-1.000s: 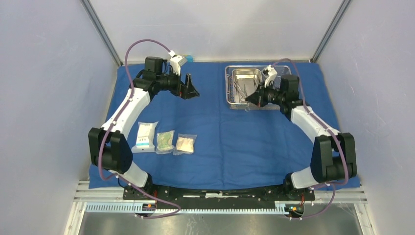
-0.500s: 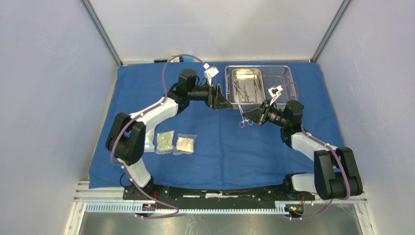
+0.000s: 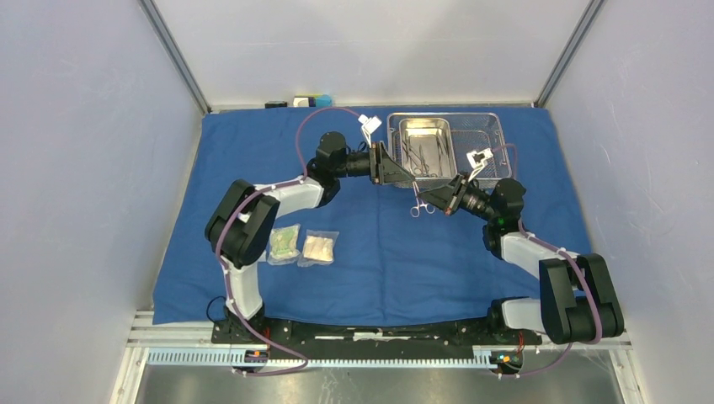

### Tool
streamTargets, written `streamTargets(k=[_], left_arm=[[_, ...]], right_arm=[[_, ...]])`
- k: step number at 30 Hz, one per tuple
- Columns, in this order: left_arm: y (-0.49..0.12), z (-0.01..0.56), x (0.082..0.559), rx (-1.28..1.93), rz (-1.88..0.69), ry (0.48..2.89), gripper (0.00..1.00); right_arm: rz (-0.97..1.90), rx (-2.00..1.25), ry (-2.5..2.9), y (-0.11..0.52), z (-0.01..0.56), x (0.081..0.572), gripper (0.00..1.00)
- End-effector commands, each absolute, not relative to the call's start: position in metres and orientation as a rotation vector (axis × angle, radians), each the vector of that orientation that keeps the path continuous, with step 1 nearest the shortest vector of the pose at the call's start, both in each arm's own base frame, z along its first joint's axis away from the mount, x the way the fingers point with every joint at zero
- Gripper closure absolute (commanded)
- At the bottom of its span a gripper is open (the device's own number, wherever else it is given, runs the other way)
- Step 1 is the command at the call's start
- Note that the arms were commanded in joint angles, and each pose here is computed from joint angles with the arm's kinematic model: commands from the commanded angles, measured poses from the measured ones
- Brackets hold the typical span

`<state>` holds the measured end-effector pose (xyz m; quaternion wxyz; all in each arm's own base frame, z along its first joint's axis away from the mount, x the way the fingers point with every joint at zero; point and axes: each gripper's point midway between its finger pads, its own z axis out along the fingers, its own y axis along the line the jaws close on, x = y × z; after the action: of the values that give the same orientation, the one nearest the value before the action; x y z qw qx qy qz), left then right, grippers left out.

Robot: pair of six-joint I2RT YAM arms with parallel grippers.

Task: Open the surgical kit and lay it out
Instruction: Pick up the medical item from the container.

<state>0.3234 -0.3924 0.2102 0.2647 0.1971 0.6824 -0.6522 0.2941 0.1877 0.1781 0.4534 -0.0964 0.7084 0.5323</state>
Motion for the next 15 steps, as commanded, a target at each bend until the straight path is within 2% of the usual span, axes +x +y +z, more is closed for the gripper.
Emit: streamTargets(k=[1, 3, 10, 15], left_arm=[[-0.404, 0.235, 0.316, 0.590, -1.832, 1.731, 0.39], [-0.407, 0.234, 0.316, 0.596, -1.841, 1.738, 0.46], [-0.411, 0.232, 0.320, 0.595, -1.846, 1.741, 0.57], [-0.416, 0.232, 0.324, 0.590, -1.863, 1.738, 0.69]], right_arm=[[1.294, -0.240, 1.688, 0.185, 0.190, 0.299, 1.00], [1.295, -0.233, 1.689, 0.184, 0.190, 0.299, 1.00], [1.292, -0.222, 1.696, 0.182, 0.187, 0.300, 1.00], [1.292, -0.218, 1.704, 0.182, 0.185, 0.299, 1.00]])
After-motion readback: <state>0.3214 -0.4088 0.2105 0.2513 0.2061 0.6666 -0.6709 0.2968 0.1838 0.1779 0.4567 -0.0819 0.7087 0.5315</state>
